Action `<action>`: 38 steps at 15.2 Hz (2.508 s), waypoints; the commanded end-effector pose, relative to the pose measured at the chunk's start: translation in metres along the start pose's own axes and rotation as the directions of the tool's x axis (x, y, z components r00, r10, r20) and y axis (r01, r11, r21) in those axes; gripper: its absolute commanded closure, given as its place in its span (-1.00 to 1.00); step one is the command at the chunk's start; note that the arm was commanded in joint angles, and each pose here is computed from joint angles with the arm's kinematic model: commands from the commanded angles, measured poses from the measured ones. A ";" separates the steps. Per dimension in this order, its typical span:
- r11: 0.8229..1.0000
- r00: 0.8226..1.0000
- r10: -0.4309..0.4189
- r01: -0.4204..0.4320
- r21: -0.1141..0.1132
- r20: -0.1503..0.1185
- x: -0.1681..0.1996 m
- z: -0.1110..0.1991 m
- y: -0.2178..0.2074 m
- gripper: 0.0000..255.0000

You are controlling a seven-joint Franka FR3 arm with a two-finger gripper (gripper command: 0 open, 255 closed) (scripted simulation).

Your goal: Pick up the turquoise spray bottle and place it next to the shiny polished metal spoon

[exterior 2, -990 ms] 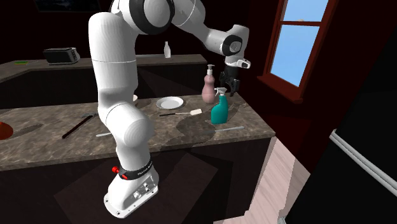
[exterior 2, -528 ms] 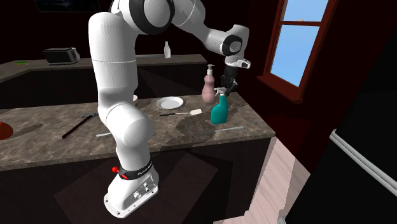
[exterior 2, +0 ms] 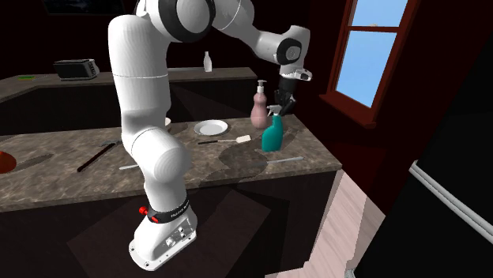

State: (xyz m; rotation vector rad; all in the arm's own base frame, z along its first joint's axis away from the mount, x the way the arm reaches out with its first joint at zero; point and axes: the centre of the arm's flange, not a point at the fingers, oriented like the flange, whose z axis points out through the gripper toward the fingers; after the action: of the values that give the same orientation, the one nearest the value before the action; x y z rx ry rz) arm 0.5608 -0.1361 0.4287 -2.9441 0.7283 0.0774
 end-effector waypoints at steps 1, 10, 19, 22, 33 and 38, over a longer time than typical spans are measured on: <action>1.000 1.000 0.000 0.000 0.000 0.000 -0.001 -0.010 -0.001 1.00; 1.000 1.000 0.000 0.000 0.000 0.000 -0.005 -0.057 -0.005 1.00; 1.000 1.000 0.000 0.000 0.000 0.000 -0.008 -0.105 -0.009 1.00; 1.000 1.000 0.000 0.000 0.000 0.000 -0.010 -0.120 -0.011 1.00; 1.000 1.000 0.000 0.000 0.000 0.000 -0.014 -0.178 -0.016 1.00; 1.000 1.000 0.000 0.000 0.000 0.000 -0.016 -0.204 -0.019 1.00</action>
State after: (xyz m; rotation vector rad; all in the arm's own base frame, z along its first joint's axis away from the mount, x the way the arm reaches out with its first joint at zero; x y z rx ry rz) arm 0.5605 -0.1363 0.6291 -2.9442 0.7281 0.0773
